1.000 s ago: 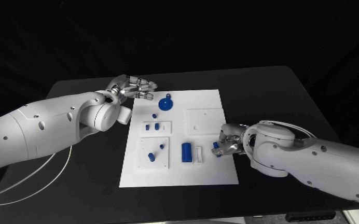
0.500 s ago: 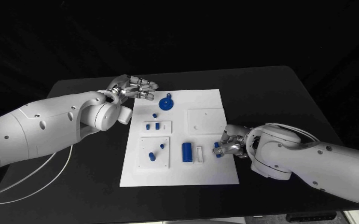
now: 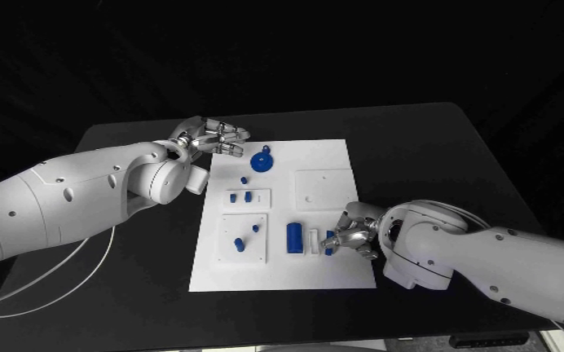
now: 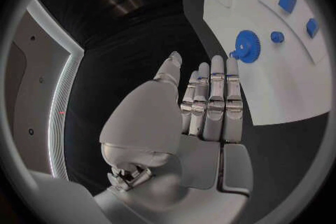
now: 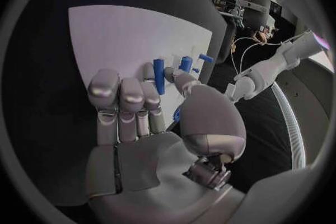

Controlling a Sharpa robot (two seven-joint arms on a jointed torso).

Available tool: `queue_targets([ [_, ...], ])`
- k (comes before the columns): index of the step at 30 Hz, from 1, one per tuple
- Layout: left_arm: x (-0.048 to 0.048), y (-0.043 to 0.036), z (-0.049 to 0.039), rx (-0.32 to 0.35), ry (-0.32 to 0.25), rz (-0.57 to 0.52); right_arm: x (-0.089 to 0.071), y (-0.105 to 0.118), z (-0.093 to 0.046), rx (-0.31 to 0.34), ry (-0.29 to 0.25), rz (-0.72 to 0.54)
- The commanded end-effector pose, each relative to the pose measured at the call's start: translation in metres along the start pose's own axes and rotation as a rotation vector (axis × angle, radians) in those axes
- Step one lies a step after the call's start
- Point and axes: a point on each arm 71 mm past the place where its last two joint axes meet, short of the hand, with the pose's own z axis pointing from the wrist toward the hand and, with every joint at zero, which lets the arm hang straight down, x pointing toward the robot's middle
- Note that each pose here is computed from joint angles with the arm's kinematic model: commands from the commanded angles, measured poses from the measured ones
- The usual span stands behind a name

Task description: Assemble the parts on the task board

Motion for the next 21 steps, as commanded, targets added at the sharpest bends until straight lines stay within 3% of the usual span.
queue_targets([
  [1,0.0028,-0.0017,0.0003,0.009,0.021,0.004,0.005,0.001,0.001,0.002,0.019,0.037],
  [11,0.0029,-0.0017,0.0003,0.008,0.023,0.005,0.006,0.009,0.001,-0.029,-0.004,0.046],
  [21,0.0034,-0.0017,0.0005,0.008,0.025,0.006,0.008,0.015,0.006,-0.031,0.008,0.024],
])
